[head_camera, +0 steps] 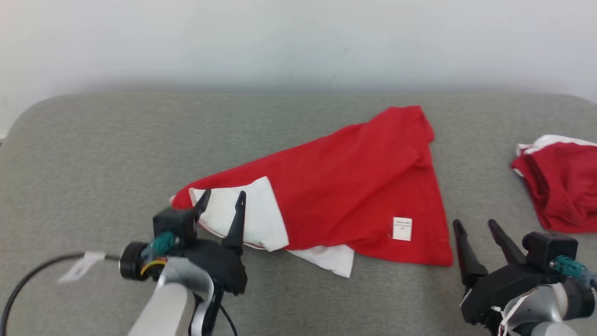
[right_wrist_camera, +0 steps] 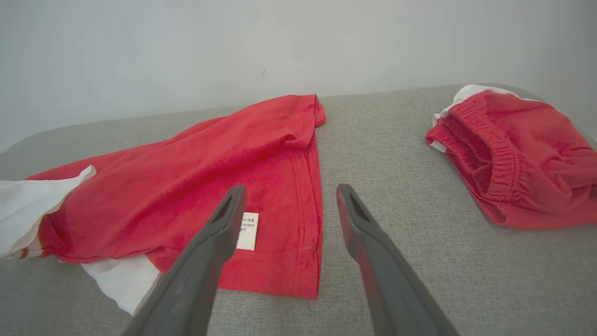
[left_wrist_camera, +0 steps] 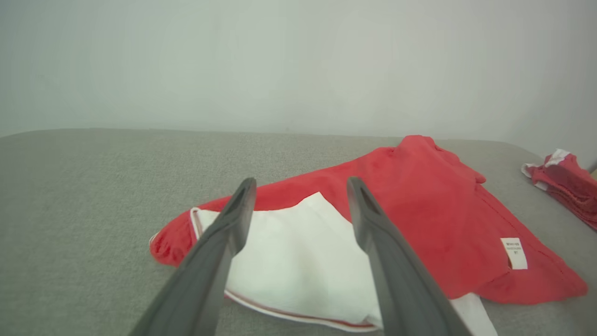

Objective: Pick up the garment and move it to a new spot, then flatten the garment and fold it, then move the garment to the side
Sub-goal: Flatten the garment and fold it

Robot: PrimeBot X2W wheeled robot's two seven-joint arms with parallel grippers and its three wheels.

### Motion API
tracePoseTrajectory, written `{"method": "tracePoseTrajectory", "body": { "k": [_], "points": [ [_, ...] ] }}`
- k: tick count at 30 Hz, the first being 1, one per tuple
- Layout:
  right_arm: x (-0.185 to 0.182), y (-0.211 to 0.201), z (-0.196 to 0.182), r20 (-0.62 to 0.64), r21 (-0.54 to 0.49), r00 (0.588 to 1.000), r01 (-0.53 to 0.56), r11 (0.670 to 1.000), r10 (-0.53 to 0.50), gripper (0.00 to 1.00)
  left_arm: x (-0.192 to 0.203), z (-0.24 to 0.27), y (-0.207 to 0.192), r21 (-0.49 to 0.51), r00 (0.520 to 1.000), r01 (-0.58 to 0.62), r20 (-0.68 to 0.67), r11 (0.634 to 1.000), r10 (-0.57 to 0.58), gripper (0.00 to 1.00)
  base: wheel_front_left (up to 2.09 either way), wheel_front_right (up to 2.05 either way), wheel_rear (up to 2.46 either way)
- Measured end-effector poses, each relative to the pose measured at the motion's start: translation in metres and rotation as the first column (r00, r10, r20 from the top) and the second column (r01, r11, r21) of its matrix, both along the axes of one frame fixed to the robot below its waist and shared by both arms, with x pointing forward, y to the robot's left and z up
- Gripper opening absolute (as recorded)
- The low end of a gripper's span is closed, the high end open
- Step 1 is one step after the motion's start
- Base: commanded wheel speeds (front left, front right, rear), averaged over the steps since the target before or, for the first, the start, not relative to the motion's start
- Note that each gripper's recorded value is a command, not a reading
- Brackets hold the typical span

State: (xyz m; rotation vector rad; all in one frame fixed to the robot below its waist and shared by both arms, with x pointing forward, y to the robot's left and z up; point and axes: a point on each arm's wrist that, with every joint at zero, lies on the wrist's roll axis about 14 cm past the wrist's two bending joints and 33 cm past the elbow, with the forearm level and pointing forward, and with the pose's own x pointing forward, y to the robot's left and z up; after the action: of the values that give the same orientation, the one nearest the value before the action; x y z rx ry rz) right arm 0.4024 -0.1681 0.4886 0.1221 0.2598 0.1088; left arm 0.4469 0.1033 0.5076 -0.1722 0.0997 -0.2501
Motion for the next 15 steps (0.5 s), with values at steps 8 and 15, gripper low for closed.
{"method": "tracePoseTrajectory", "body": {
  "k": [8,15],
  "points": [
    [-0.005,-0.009,-0.002,-0.007,0.010,1.000,0.027,1.000,-0.027,1.00,0.036,-0.027,-0.020,0.079,0.980,0.046,-0.198,0.996,-0.030,1.00,0.00,0.00,0.00],
    [0.009,-0.002,0.002,0.001,-0.033,1.000,-0.003,0.999,0.003,1.00,0.060,-0.052,-0.027,0.120,0.934,0.055,-0.357,0.991,-0.009,1.00,0.00,0.00,0.00]
  ]
}}
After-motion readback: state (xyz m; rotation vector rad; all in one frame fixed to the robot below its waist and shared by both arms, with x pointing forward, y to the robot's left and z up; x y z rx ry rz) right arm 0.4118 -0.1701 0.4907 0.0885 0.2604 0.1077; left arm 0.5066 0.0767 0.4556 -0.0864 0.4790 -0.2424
